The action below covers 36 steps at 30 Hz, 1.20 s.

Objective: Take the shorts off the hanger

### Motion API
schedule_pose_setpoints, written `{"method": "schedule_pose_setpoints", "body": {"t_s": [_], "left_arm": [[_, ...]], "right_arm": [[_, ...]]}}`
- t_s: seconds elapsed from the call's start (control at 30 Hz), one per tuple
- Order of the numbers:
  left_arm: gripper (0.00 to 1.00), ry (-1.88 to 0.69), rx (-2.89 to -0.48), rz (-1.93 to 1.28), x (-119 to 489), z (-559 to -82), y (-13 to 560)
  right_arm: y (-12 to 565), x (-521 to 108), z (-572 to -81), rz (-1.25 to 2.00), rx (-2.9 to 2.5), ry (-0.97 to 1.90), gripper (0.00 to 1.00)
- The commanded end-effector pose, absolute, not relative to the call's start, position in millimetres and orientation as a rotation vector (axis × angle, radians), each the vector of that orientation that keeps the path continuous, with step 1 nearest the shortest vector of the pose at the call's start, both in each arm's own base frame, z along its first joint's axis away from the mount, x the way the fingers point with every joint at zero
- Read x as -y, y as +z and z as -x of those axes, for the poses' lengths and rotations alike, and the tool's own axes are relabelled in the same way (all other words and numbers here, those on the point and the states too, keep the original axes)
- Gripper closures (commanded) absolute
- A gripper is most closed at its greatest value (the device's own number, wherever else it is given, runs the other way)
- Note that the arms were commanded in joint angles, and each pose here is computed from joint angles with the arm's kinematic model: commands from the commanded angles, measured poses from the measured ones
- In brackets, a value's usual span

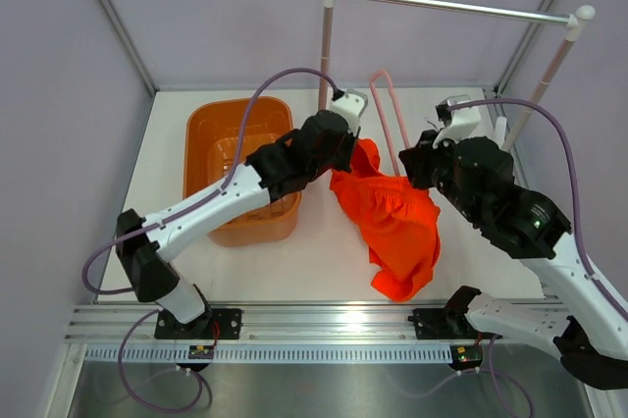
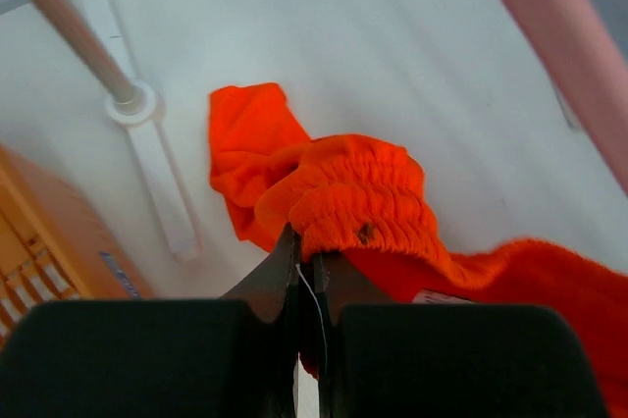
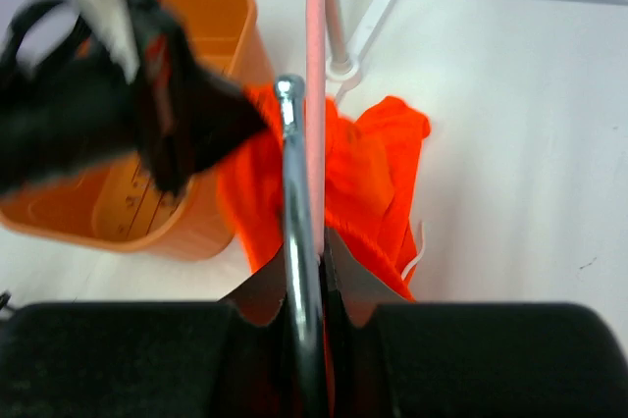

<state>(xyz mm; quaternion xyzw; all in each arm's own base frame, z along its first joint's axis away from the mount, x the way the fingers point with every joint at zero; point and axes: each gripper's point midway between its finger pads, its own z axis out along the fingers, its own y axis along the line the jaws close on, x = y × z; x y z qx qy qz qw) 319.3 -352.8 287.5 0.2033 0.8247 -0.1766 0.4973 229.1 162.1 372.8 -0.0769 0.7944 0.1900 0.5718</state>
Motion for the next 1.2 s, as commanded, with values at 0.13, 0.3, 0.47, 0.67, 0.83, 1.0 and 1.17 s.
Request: {"method": "schedule_pose_setpoints", "body": {"t_s": [0.13, 0.3, 0.47, 0.67, 0.83, 1.0, 1.17], "left_arm": [[1.00, -0.675, -1.642, -0.684, 392.1, -222.5, 378.0], [1.00, -0.753, -1.548, -0.909, 413.8, -156.6, 386.9], [1.00, -0.864, -1.491, -1.043, 416.3, -114.7, 401.9], [1.00, -0.854, -1.355, -1.014, 389.0, -98.1, 453.7], [1.00, -0.915, -1.278, -1.101, 377.3, -79.2, 464.2], [1.00, -0.833, -1.230, -0.941, 354.9, -100.9, 500.8], [1.00, -0.593, -1.188, -0.704, 325.0, -147.5, 558.3]], "right_arm": [[434.1, -153.5, -275.7, -0.089, -1.681, 0.333, 1.00], [453.6, -152.8, -294.6, -0.133, -1.647, 0.253, 1.00], [477.2, -140.5, -305.6, -0.189, -1.611, 0.195, 1.00], [488.0, -107.9, -320.0, -0.308, -1.604, 0.133, 1.00], [496.3, -91.8, -328.4, -0.364, -1.577, 0.171, 1.00], [499.3, -90.5, -333.7, -0.366, -1.587, 0.151, 1.00], [484.8, -89.9, -328.3, -0.354, -1.623, 0.151, 1.00]]}}
